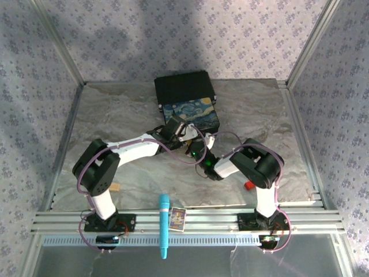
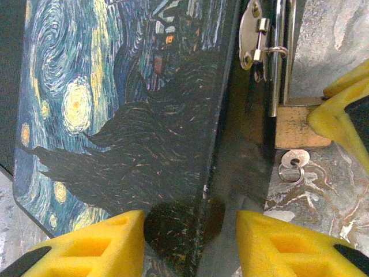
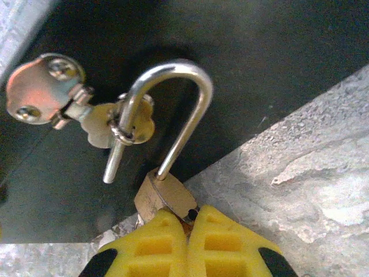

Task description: Unlock the padlock with the key

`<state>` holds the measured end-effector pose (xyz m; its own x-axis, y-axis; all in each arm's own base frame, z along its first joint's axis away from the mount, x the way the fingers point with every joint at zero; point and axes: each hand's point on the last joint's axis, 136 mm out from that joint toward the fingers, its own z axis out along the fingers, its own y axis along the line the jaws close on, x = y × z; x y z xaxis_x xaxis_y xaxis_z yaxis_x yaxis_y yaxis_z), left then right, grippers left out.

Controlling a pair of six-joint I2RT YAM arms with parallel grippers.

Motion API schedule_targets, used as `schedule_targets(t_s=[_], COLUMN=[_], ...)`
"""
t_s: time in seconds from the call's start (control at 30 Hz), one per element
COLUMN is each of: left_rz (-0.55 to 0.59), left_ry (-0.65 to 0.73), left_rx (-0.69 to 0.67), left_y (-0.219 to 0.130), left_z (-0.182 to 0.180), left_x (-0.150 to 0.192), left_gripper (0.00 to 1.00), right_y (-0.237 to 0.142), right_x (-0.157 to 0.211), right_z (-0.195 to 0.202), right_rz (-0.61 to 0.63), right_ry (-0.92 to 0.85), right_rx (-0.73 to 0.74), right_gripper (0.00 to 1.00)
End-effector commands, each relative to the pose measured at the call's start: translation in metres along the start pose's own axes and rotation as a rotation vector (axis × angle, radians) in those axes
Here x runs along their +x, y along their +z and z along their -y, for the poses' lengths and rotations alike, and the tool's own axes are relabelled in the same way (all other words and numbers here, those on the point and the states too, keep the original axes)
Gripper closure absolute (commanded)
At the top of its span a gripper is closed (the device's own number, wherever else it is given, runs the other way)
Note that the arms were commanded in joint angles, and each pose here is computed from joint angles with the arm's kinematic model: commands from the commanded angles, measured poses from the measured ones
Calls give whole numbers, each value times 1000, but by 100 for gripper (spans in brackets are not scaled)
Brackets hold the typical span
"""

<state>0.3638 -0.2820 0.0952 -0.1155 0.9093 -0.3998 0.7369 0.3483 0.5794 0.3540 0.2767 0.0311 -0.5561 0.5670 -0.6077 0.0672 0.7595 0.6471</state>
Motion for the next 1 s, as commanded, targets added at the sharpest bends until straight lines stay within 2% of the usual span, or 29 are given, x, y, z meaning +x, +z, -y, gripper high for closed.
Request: schedule_targets(t_s=[0.0,0.17,0.3,0.5,0.6,0.97], left_rz=[-131,-132,-124,-86,-96,-201], left_ry=[38,36,59,101,122,202], left_rx=[160,150,96,46,37,107], left_y=[7,7,4,4,7,21], left_z=[47,44,29,9,4,28], left_x=[42,40,28,4,2,31], left_gripper=[55,56,55,46,45,56], right_y=[5,-5,-9,-7,-6,-6], right_x=[25,21,20,20,20,14], right_z=[37,30,21,9,7,10], right_rz=[-81,-85,-109,-140,-146,-152], right_ry=[-1,17,101,252,297,386], right_rx=[54,-20,-124,-240,-266,-273], right_gripper=[100,100,100,100,100,100])
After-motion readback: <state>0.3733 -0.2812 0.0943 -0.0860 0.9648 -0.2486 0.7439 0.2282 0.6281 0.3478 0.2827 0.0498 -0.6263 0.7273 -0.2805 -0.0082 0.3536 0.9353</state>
